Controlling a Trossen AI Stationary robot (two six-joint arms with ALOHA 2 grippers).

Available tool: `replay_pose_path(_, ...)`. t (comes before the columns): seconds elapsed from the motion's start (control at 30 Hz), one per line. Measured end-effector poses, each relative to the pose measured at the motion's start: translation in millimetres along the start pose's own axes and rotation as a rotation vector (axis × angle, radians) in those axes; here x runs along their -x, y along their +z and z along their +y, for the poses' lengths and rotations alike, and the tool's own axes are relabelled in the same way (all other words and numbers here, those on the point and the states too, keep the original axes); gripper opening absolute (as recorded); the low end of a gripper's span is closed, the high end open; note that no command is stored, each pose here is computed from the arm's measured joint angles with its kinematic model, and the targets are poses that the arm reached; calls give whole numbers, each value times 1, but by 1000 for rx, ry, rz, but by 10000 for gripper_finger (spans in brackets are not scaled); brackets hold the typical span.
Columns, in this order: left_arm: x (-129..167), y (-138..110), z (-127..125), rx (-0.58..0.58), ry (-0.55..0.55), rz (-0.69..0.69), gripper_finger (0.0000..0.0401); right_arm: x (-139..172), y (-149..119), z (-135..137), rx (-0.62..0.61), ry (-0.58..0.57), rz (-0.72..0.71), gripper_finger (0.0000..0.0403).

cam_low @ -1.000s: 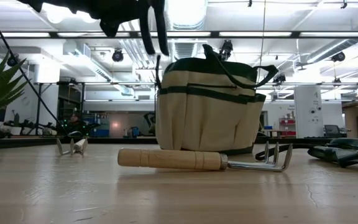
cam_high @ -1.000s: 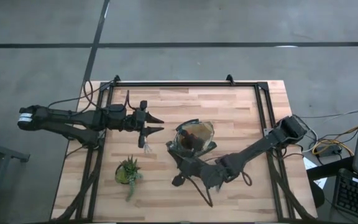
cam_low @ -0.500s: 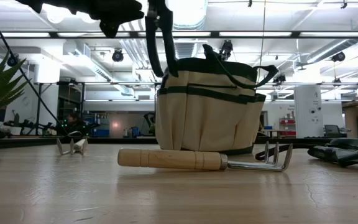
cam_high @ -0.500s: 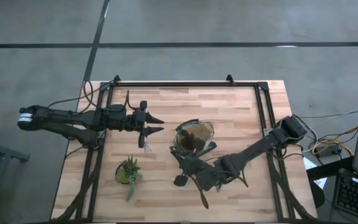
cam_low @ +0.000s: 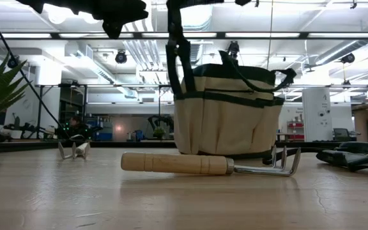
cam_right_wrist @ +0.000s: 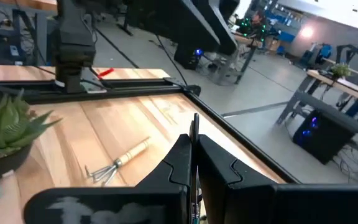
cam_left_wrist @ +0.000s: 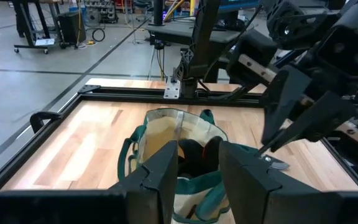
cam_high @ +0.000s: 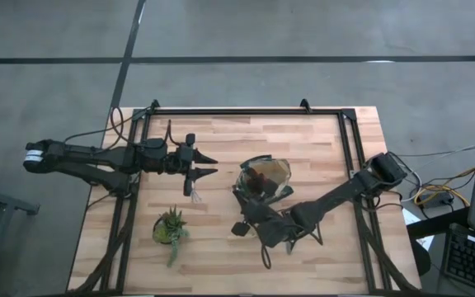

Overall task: Pick & Place Garden tools in Gardening bag
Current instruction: Put the top green shear scissors into the green gardening bag

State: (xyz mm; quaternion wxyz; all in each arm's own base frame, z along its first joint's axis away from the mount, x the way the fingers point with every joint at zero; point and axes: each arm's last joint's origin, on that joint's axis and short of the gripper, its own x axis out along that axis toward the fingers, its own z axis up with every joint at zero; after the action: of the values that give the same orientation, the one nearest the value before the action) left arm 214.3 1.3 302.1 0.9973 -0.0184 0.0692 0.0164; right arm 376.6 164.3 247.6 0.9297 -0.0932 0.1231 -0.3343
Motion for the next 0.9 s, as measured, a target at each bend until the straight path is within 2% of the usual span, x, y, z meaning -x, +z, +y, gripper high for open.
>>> replay_pose_path(0.53, 0, 0, 0, 17, 0, 0, 122, -4, -34, -5, -18, 10, 52, 8)
replay_pose_path(0.9, 0, 0, 0, 26, 0, 0, 122, -12, -65, -16, -93, -29, 96, 8)
